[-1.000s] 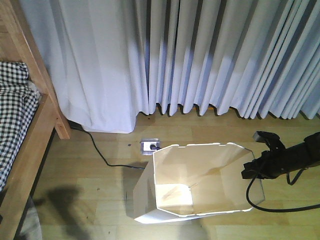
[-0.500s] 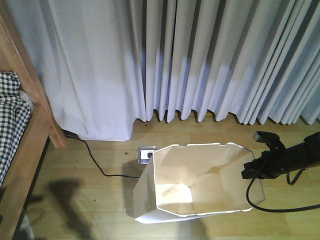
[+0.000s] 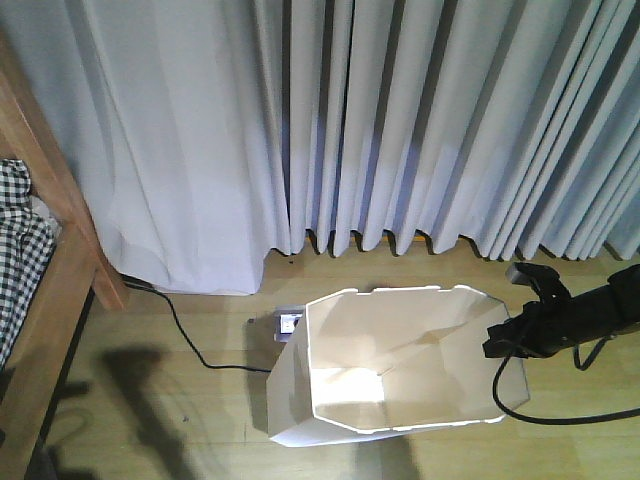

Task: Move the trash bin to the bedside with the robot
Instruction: 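Drive forward along the bed toward the curtains with the bin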

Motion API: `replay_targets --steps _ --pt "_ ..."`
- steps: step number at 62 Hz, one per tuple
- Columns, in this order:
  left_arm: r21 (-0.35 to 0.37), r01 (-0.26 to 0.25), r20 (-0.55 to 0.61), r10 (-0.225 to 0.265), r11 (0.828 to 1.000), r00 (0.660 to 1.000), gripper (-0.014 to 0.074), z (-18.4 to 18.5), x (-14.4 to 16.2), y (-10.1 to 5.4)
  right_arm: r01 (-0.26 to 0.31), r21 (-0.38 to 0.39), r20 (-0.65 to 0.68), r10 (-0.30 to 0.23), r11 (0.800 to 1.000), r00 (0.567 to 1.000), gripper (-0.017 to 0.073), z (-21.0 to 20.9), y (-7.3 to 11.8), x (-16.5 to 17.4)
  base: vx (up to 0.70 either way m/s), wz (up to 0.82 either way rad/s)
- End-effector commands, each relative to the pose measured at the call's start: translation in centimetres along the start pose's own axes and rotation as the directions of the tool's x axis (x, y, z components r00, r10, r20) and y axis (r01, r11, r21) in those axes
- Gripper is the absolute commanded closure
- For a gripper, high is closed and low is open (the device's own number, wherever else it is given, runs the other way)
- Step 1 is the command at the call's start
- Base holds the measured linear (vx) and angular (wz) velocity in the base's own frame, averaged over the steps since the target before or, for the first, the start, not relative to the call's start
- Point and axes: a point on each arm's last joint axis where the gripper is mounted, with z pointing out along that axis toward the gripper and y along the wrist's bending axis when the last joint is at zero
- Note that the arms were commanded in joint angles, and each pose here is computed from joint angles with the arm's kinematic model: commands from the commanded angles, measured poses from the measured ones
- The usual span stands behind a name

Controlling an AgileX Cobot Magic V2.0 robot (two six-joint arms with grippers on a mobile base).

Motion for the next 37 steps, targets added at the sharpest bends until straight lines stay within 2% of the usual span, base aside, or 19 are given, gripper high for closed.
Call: replay_targets --steps 1,37 --pt "0.008 0.005 0.065 -0.006 1.000 0.998 0.0599 0.05 -0.08 -0.03 0.021 -0.199 0.105 0.000 0.980 0.994 0.0566 -2.43 2.58 -2.09 0.08 0.02" --pt "0.008 0.005 0.065 -0.006 1.000 0.998 0.0599 0.05 -0.08 -0.03 0.023 -0.199 0.106 -0.002 0.980 0.994 0.0566 -2.43 2.58 -2.09 0.07 0.04"
